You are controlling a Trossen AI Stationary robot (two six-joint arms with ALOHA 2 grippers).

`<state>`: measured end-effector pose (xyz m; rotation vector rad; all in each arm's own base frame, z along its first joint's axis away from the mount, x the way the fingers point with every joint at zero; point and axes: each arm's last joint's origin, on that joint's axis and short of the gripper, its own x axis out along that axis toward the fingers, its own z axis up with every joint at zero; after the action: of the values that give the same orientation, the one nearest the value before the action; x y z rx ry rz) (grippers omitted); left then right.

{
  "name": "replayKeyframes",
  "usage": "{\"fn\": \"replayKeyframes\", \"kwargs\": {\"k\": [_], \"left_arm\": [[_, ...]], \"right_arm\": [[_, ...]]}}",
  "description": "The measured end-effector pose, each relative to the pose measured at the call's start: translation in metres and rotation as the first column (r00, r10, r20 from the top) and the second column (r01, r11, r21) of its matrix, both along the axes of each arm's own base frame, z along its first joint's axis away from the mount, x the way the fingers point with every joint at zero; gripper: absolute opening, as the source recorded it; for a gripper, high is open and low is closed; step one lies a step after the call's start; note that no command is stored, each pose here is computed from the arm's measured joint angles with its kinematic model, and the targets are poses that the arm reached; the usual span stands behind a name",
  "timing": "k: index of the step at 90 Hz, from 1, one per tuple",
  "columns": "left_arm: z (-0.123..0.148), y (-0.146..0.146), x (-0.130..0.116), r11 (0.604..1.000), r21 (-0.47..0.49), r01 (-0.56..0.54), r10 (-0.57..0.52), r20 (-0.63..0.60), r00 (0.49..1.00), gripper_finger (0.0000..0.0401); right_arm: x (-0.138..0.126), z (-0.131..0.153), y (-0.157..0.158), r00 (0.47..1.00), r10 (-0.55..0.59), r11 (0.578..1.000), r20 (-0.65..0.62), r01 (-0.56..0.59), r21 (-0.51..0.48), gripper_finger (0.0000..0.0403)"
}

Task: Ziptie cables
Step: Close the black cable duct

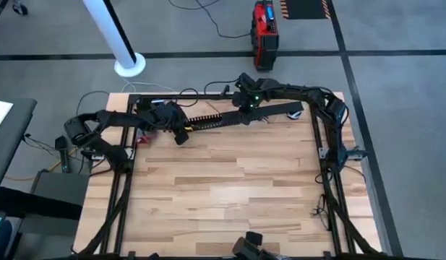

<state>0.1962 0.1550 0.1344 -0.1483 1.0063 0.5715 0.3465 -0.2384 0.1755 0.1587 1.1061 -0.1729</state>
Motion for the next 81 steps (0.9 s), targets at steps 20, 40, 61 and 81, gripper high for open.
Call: {"fn": "replayKeyframes", "kwargs": {"k": [20,40,61,81], "left_arm": [[0.001,0.0,0.001,1.0,0.006,0.016,-0.016,0.019,1.0,0.0],[0.002,0.001,0.003,1.0,0.017,0.027,-0.027,0.04,0.999,0.0],[0.003,0.002,0.004,0.999,0.027,0.035,-0.036,0.06,0.998,0.0],[-0.012,0.008,0.014,0.998,0.0,0.066,-0.065,0.097,0.993,0.0]], "right_arm": [[0.001,0.0,-0.001,1.0,-0.004,1.0,0.011,0.004,-0.009,0.0],[0.005,-0.013,0.002,1.0,0.002,1.0,-0.024,-0.001,0.011,0.0],[0.012,-0.012,0.004,0.999,0.009,1.0,-0.04,-0.009,0.018,0.0],[0.015,-0.005,0.001,0.999,0.017,1.0,-0.043,-0.016,0.013,0.0]]}}
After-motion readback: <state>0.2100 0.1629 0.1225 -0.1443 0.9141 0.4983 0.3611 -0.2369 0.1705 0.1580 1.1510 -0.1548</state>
